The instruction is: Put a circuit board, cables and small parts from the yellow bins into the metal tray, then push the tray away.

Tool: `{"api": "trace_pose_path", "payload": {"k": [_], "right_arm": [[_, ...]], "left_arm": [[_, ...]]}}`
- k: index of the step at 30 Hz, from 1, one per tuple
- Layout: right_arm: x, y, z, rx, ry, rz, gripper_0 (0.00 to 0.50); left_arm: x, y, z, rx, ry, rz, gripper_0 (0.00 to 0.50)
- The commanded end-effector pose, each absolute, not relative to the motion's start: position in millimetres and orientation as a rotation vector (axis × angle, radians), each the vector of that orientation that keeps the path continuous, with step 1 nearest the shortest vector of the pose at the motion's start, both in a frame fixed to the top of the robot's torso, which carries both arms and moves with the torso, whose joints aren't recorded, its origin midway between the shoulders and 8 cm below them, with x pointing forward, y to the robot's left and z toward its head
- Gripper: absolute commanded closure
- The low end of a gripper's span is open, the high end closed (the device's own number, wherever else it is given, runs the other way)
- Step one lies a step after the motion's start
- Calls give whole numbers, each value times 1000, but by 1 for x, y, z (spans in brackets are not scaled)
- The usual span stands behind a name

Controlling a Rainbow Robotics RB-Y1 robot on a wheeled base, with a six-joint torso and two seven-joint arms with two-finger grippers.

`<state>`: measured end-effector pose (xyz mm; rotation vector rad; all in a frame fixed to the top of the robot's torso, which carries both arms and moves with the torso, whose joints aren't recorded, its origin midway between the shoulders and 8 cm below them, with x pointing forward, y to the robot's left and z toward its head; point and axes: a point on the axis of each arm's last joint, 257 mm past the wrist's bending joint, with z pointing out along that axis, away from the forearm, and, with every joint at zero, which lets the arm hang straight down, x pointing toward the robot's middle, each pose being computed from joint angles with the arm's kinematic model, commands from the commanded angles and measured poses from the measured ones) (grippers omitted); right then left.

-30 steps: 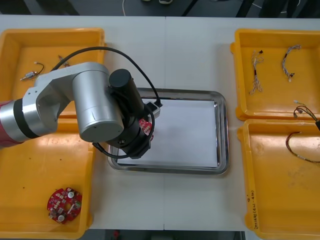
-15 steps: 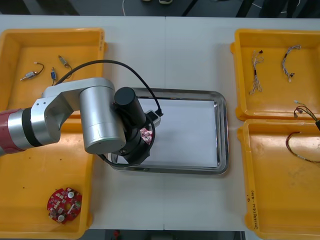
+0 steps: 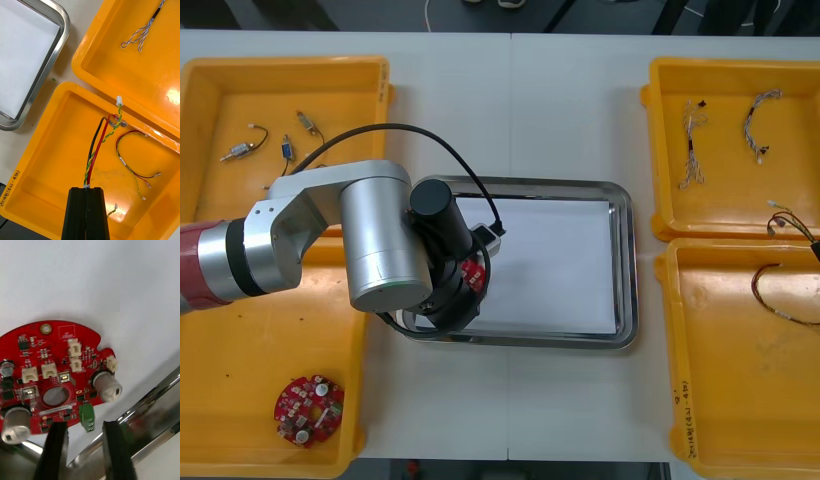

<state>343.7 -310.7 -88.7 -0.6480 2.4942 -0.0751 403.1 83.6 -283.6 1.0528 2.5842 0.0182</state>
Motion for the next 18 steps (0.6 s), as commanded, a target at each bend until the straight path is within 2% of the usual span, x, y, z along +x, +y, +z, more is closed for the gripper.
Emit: {"api": "trace_pose_path", "payload": {"k": [1, 12, 18], "right_arm": [[344, -312, -80, -668, 2479, -128, 500], [344, -312, -79, -666, 2478, -128, 500], [342, -310, -78, -682, 2470, -140, 500]], "left_arm": [[402, 67, -269, 946, 2588, -32, 0], [390, 71, -260, 949, 2578, -38, 0], [389, 81, -245, 927, 2575, -36, 0]]}}
